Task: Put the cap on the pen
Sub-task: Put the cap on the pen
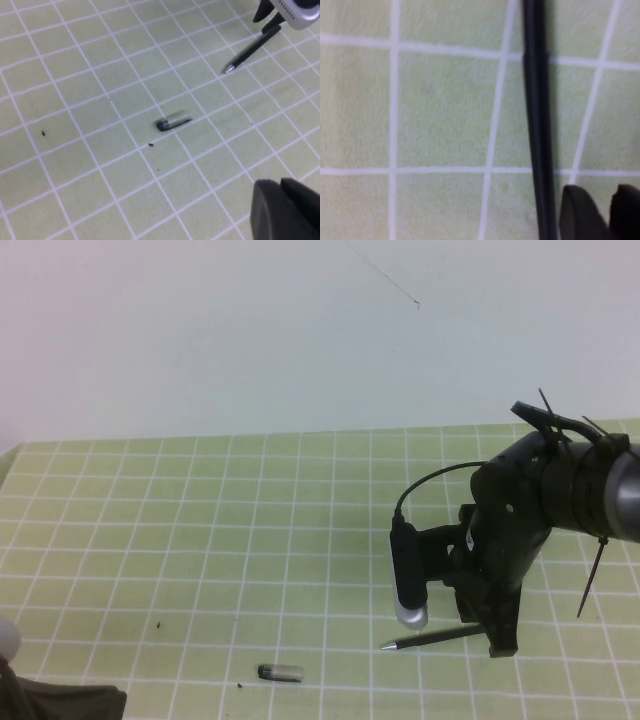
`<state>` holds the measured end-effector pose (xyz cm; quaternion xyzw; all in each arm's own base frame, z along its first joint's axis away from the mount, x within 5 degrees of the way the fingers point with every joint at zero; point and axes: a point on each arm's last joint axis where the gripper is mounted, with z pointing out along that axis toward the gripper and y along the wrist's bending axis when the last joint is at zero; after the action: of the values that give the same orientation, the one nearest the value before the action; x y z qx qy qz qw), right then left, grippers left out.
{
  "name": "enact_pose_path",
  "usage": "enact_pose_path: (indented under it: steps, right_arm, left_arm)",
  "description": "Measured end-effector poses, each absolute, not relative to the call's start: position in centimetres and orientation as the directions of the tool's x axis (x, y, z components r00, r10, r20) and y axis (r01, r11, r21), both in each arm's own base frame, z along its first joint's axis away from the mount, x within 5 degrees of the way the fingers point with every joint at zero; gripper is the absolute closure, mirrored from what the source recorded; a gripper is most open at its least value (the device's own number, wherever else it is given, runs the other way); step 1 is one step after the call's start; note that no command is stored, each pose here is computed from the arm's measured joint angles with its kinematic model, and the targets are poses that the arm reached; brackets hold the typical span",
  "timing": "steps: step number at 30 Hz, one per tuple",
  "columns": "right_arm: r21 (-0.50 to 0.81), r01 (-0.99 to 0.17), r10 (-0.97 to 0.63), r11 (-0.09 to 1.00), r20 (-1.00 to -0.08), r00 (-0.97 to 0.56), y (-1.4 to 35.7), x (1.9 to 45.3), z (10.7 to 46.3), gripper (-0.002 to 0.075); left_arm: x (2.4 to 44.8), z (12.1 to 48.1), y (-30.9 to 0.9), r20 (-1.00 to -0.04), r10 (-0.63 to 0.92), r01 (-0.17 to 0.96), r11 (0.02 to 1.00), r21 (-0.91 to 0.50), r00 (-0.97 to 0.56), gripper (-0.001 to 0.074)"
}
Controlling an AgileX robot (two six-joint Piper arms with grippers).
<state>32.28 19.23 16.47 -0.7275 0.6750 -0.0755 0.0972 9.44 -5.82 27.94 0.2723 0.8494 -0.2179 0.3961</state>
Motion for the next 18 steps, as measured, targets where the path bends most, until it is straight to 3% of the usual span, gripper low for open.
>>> enact_pose_path:
  steps: [8,11,15,18]
  right_arm:
    - [-0.153,-0.987,-0.999,-0.04,-0.008,0.041,19.05,31.55,16.47,0.0616]
    - [-0.155,-0.988,-0.999,-0.022,-0.041,0.029,19.33,31.56,16.48,0.0522]
    - [-0.172,-0.985,-0.998,-0.02,-0.054,0.029,19.46,31.72,16.52,0.0302]
    - [-0.179,-0.983,-0.998,-0.027,-0.047,0.036,19.41,31.78,16.52,0.0307]
  left_arm:
    - [9.24,28.11,-6.15,-0.805,0.307,0.677,0.72,-0.152,-0.507,0.0734]
    - [9.17,28.2,-6.3,-0.813,0.311,0.694,0.704,-0.152,-0.493,0.0734]
    - [9.12,28.18,-6.32,-0.811,0.313,0.696,0.701,-0.154,-0.494,0.0734]
    - [8.97,28.05,-6.32,-0.8,0.331,0.705,0.692,-0.154,-0.5,0.0734]
